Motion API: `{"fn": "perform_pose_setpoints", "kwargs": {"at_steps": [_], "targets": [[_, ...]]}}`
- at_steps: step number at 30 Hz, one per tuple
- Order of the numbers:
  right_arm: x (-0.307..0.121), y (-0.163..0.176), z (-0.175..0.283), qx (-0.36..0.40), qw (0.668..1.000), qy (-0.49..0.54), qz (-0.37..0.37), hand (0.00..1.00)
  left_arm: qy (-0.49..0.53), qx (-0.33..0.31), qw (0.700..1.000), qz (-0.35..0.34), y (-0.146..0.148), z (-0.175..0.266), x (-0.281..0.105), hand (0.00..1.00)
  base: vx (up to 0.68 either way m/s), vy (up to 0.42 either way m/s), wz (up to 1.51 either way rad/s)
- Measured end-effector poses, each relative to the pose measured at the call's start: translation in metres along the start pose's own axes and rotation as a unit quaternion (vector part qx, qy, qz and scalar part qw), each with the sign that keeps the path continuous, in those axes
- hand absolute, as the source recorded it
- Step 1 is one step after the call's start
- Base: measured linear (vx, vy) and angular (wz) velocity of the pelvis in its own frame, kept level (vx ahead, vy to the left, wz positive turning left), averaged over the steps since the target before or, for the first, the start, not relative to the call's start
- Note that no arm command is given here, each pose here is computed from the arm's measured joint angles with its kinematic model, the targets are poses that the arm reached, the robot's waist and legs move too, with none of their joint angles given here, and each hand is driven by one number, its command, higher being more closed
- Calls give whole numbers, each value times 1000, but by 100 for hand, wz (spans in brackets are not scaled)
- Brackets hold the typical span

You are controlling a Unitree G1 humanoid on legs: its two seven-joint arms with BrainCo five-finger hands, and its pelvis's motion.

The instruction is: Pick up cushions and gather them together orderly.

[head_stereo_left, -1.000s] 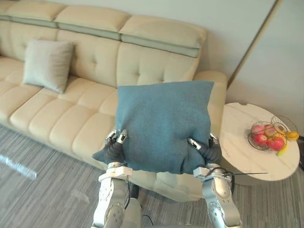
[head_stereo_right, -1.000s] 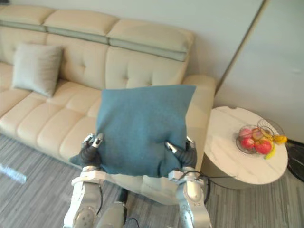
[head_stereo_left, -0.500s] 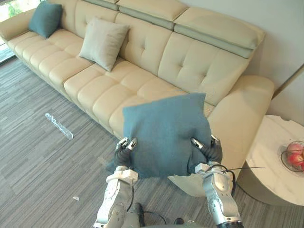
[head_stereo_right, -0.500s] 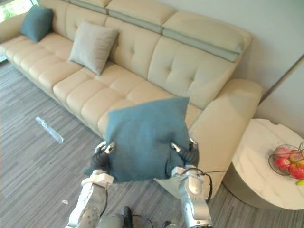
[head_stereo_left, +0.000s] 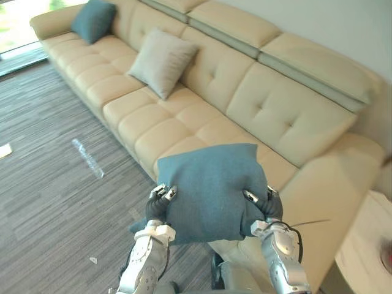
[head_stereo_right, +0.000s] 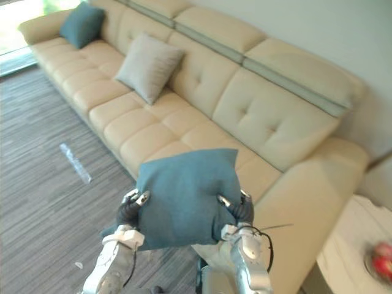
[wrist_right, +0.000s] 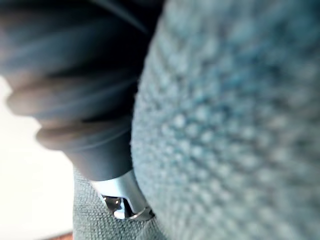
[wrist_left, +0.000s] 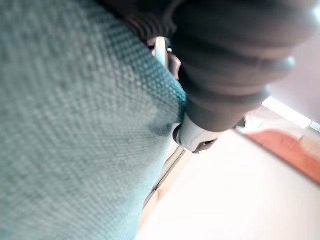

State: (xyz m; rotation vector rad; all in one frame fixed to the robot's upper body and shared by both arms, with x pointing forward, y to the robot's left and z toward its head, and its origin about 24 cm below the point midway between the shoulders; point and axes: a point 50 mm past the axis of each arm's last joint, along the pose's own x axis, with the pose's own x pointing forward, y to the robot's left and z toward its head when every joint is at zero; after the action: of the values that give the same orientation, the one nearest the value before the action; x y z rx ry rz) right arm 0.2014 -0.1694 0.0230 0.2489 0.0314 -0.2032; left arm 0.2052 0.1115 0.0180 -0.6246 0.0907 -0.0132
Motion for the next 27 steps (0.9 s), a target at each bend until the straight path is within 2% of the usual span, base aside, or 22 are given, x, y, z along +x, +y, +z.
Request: {"fn": "perform_pose_setpoints", "kwargs": {"at_steps": [5,10,15,18,23,27], "targets": [[-1,6,26,12,998,-59,12,100,-11,-10,1000,-16,-7,4,0,100,239,-9,3],[-1,1,31,19,997,-75,-5,100,-20,-5,999,-43,-16,8,2,100,112,323,-8],[-9,5,13,52,997,-38,-33,100,-13,8,999,-41,-11,7,1,100,50,338,-15],[-7,6,0,48,998,-13,-35,100,-7,28,999,-39,-4,7,0,100,-35,272,-97],[1,9,-21,40,998,30,-30,100,16,53,998,-21,12,2,-2,100,26,65,-84],[9,6,-19,20,999,28,-18,100,36,54,998,-11,16,-6,-2,100,116,-77,-82]]}}
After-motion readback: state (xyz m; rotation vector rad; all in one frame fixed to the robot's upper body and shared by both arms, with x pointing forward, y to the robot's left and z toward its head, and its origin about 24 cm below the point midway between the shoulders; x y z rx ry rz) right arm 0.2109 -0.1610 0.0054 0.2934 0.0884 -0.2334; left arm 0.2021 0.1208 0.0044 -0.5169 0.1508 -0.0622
